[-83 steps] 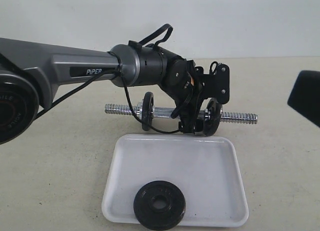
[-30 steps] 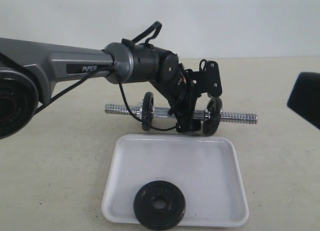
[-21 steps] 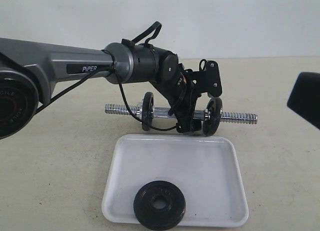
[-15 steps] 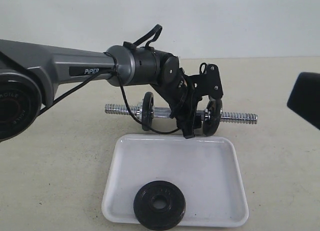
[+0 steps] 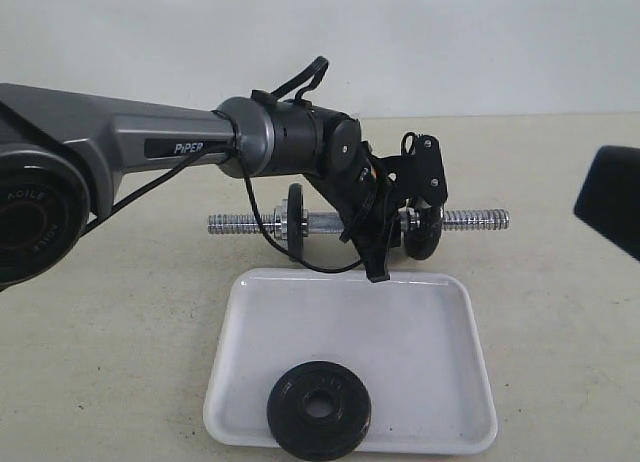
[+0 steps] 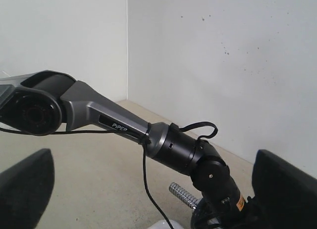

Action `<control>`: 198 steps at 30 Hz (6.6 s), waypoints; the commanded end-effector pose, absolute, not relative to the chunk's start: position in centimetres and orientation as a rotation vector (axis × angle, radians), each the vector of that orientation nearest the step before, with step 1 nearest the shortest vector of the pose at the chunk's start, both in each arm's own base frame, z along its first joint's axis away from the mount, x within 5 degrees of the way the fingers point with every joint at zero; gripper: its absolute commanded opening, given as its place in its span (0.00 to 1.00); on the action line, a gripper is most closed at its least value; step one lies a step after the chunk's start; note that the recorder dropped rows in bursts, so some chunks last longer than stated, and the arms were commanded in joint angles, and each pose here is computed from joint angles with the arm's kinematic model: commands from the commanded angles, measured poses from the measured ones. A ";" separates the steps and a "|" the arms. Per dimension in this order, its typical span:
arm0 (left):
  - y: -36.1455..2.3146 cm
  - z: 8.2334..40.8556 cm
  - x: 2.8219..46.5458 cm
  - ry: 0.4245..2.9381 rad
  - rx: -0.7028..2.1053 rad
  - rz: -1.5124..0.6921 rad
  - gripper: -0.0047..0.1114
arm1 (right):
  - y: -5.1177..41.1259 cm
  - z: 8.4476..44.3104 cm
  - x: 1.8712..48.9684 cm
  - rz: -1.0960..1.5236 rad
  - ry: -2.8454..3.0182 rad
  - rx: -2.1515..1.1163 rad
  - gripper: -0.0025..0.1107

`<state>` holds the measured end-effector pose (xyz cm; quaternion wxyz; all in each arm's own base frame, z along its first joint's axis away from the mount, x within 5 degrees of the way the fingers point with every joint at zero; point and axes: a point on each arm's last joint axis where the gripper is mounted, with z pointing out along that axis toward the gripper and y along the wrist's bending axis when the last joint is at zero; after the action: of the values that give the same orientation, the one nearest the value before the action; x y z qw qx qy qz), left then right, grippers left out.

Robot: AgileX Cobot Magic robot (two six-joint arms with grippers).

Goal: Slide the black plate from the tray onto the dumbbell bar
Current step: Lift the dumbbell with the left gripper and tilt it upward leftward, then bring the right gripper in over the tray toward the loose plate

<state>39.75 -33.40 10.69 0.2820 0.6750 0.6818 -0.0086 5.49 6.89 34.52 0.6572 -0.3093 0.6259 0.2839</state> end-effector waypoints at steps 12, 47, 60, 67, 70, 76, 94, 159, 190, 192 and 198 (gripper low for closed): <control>-33.3 10.8 39.4 1.897 1.776 -0.063 0.08 | 7.0 34.4 5.5 0.658 1.427 -0.704 0.94; -26.0 22.3 38.4 2.149 1.812 -0.127 0.08 | 6.8 31.3 6.3 0.673 1.525 -0.660 0.94; -25.6 28.7 36.9 1.878 1.726 -0.369 0.08 | 7.1 31.2 6.0 0.711 1.522 -0.703 0.94; -22.1 26.9 36.6 1.940 1.671 -0.367 0.08 | 7.1 31.2 6.0 0.711 1.522 -0.703 0.94; -20.9 27.1 36.1 1.903 1.623 -0.373 0.08 | 7.1 31.2 6.0 0.711 1.522 -0.703 0.94; -18.7 27.6 34.8 1.847 1.528 -0.345 0.08 | 7.1 31.2 6.0 0.711 1.522 -0.703 0.94; -15.8 24.4 29.4 1.792 1.354 -0.258 0.08 | 7.1 31.2 6.0 0.711 1.522 -0.703 0.94; -14.4 22.7 24.7 1.805 1.250 -0.378 0.08 | 8.8 31.9 8.5 1.106 1.701 -0.741 0.94; -14.4 22.7 24.8 1.771 1.292 -0.336 0.08 | 7.6 29.2 17.9 0.100 1.321 -1.255 0.94; -14.4 22.7 24.8 1.769 1.295 -0.334 0.08 | 7.9 28.7 17.4 0.136 1.306 -1.351 0.94; -14.3 22.7 25.0 1.775 1.286 -0.310 0.08 | 10.6 28.1 15.7 0.015 0.972 -1.686 0.94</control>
<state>24.70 -13.98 20.21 0.4021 0.5454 0.7263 -0.1159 15.98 9.67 28.18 0.5704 -0.6844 0.4522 0.0426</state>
